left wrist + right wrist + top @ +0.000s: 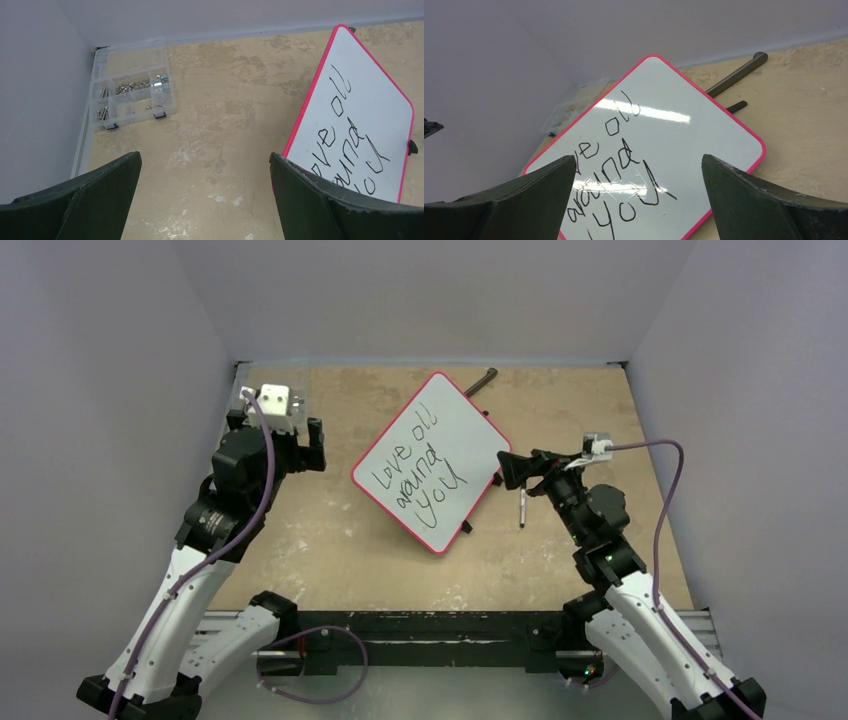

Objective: Write a sentence on the whiteboard
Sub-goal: Reset both arms

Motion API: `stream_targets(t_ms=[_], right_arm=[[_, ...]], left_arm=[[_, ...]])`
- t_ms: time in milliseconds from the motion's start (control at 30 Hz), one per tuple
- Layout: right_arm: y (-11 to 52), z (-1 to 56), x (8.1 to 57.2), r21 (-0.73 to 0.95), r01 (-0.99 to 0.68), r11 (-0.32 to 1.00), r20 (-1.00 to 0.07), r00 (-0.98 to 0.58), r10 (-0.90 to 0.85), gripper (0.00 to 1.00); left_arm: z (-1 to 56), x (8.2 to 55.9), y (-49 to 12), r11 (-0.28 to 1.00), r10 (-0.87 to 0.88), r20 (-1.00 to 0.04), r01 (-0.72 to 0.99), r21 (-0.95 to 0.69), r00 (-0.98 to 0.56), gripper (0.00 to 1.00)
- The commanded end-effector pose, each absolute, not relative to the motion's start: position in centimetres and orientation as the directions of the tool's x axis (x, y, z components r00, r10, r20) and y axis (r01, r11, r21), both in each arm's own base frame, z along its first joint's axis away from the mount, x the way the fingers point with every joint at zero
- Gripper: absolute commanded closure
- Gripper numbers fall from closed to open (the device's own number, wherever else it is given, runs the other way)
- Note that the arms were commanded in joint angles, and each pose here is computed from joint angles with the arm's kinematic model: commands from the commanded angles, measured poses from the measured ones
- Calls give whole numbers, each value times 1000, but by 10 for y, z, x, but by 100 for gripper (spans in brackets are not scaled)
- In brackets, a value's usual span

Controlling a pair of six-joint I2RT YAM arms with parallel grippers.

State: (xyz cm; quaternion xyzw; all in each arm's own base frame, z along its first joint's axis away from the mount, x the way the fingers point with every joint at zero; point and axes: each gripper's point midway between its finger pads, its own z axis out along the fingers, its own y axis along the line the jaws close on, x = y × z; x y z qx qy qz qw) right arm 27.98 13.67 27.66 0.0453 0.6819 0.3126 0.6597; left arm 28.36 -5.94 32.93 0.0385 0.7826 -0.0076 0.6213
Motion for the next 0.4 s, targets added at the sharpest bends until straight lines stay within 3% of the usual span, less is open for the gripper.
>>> stream_targets(t_ms=[0, 367], right_arm=[[135, 304, 278, 507, -399, 764, -841, -36, 540, 1], [110, 298, 285, 535, -261, 803, -831, 8, 556, 1]], left_arm=[[337, 285, -56, 999, 32, -981, 45, 24, -192, 0], [339, 283, -55, 998, 34, -983, 51, 25, -180, 0]])
